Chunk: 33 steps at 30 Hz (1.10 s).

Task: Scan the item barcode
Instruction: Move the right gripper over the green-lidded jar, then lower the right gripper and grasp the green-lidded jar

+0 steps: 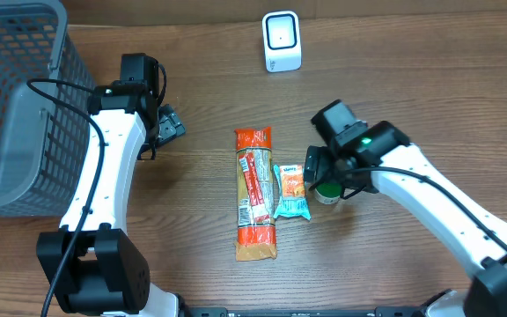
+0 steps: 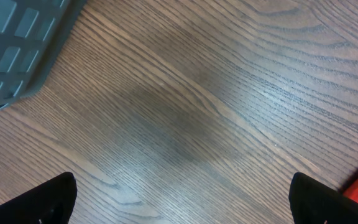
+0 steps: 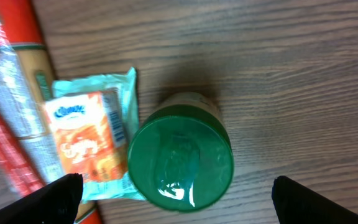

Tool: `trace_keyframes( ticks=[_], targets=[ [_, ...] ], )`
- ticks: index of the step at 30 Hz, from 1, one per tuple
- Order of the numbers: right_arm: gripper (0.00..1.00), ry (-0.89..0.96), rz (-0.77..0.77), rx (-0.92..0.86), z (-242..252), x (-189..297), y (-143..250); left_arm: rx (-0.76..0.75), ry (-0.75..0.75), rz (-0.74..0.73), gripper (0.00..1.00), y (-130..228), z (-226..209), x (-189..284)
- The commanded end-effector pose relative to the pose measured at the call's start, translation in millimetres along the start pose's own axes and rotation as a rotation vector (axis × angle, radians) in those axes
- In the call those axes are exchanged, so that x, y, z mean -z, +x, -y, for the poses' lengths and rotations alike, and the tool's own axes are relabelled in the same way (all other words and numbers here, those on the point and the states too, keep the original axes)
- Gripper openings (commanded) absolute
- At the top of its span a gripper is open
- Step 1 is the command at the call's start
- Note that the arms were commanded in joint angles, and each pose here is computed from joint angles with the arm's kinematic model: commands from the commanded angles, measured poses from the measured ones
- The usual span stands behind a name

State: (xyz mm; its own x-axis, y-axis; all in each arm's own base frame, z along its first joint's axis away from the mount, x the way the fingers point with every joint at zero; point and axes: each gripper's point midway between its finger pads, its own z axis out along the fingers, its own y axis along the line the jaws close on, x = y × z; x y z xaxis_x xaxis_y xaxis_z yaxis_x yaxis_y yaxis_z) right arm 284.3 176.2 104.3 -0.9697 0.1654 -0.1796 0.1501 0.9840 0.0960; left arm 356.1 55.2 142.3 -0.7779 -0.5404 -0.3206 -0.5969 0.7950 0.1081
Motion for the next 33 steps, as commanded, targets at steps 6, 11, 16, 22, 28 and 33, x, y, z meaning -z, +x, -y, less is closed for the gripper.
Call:
trace_keyframes(
  ticks=[6,11,16,22,28,33],
  targets=[
    [1.00,0.139,-0.001,0.053,10.1,-27.9,3.1,-0.006,0.008,0.036,1.00,-6.4,0.0,10.3],
    [1.00,0.146,-0.014,0.055,10.3,-32.2,5.0,-0.007,0.008,0.037,1.00,-6.5,0.2,10.3],
    [0.97,0.137,-0.020,0.054,8.4,-32.9,5.8,-0.006,0.008,0.036,1.00,-6.4,0.1,10.3],
    [0.92,0.155,-0.041,0.068,12.3,-34.6,9.9,-0.006,0.008,0.037,1.00,-6.5,0.2,10.3],
    [0.80,0.158,-0.045,0.068,12.9,-34.7,10.6,-0.007,0.008,0.036,1.00,-6.4,0.1,10.3],
    [0.73,0.158,-0.044,0.068,12.9,-34.7,10.5,-0.007,0.009,0.037,1.00,-6.3,0.5,10.4]
  ],
)
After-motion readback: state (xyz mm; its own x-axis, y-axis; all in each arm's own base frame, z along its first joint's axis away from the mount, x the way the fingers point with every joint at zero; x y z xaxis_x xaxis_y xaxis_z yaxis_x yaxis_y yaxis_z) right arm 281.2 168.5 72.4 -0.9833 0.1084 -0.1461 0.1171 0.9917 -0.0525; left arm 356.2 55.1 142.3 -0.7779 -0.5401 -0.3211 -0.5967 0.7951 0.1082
